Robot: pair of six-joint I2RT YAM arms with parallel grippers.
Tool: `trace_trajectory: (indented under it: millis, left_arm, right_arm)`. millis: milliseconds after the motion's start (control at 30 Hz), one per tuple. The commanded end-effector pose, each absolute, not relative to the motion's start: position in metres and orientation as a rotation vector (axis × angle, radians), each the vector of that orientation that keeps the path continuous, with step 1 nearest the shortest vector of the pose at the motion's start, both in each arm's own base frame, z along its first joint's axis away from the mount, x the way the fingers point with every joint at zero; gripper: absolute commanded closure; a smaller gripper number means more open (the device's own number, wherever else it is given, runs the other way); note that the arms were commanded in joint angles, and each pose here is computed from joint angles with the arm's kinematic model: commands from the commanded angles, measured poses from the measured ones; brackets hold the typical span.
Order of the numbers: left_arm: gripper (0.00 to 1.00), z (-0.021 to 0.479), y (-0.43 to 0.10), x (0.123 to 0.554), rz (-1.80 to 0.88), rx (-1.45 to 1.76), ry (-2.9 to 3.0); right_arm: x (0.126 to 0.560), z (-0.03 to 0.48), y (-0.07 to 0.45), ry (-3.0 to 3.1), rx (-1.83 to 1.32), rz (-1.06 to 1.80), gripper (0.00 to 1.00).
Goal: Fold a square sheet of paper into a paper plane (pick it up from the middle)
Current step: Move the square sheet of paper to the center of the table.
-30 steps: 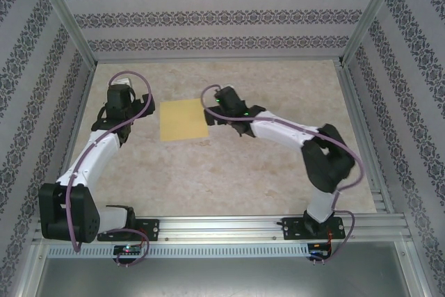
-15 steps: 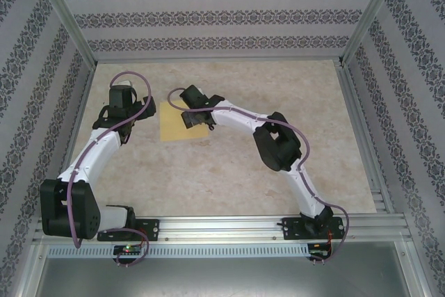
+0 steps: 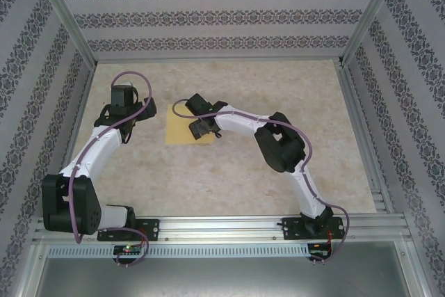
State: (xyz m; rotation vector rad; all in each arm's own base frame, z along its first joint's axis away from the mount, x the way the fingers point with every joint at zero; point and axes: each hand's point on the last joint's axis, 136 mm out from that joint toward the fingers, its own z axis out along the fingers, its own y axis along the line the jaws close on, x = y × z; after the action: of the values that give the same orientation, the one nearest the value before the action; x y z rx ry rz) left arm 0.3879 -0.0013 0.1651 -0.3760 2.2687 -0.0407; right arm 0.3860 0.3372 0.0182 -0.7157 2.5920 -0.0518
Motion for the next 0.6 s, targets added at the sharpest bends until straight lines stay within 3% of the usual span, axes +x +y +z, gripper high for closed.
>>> trace_trajectory:
  millis: [0,200,433,567]
  left_arm:
    - [0.0,0.176,0.0,0.391,-0.054,-0.404,2.256]
    - [0.0,0.177,-0.002,0.391,-0.072,-0.405,2.255]
    - [0.0,0.18,-0.006,0.391,-0.103,-0.41,2.255]
    - [0.0,0.182,-0.005,0.388,-0.099,-0.412,2.259]
  right_arm:
    - [0.319,-0.027,0.268,2.793,-0.917,-0.255,0.04]
    - [0.262,-0.022,0.213,2.92,-0.847,-0.223,0.05]
    - [0.309,0.071,0.25,2.75,-0.503,-0.024,0.04]
    - [0.33,0.088,0.274,2.696,-0.247,0.07,0.02]
